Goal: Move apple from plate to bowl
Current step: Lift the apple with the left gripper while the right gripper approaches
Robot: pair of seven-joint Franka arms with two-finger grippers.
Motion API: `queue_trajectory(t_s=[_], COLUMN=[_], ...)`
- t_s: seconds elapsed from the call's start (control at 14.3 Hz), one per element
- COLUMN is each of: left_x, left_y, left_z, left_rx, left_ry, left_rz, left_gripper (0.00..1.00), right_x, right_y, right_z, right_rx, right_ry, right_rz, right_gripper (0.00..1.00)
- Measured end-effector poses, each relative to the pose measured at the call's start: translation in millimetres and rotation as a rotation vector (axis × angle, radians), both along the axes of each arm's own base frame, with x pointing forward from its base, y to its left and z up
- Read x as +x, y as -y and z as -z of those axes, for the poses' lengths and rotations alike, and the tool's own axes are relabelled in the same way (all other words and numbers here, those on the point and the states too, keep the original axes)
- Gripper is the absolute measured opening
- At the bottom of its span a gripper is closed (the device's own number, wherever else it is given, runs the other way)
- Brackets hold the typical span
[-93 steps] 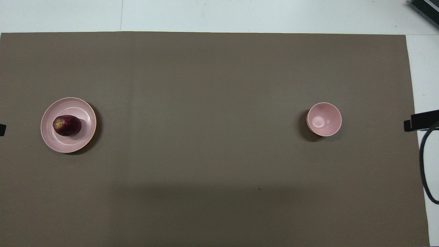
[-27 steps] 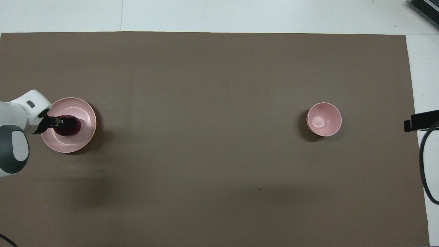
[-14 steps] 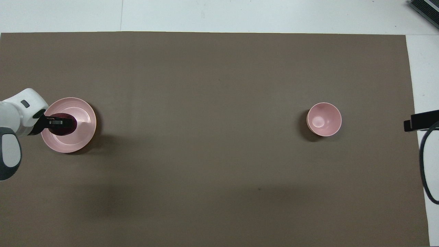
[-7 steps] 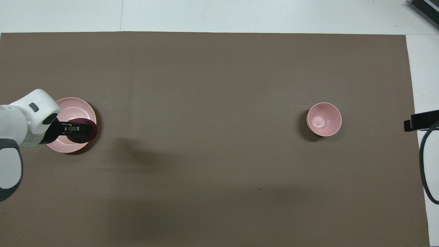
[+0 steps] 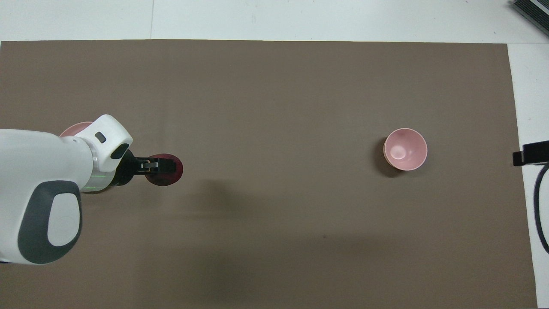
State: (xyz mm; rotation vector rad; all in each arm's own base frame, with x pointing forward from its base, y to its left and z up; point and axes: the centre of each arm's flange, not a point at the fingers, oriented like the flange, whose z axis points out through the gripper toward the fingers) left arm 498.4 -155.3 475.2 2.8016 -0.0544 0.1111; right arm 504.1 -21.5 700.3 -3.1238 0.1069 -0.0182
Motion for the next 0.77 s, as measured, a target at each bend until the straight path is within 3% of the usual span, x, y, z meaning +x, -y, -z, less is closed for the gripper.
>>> queue_trajectory(t_s=[0.35,0.77], left_x=[-7,-12], left_y=[43,79], left_z=[-17,-31], left_rx=[-0.186,-0.354], left_ry=[-0.013,0.027], left_rz=[-0.035,-0.106], left_gripper=[0.71,0.71], right_x=[2.0,53.1], right_y=[-20,-82], right_z=[7,71], right_rx=[0.014,0.119], right_ry=[-0.016,-0.006], right_rz=[0.008,0.151], right_gripper=[1.00,1.00])
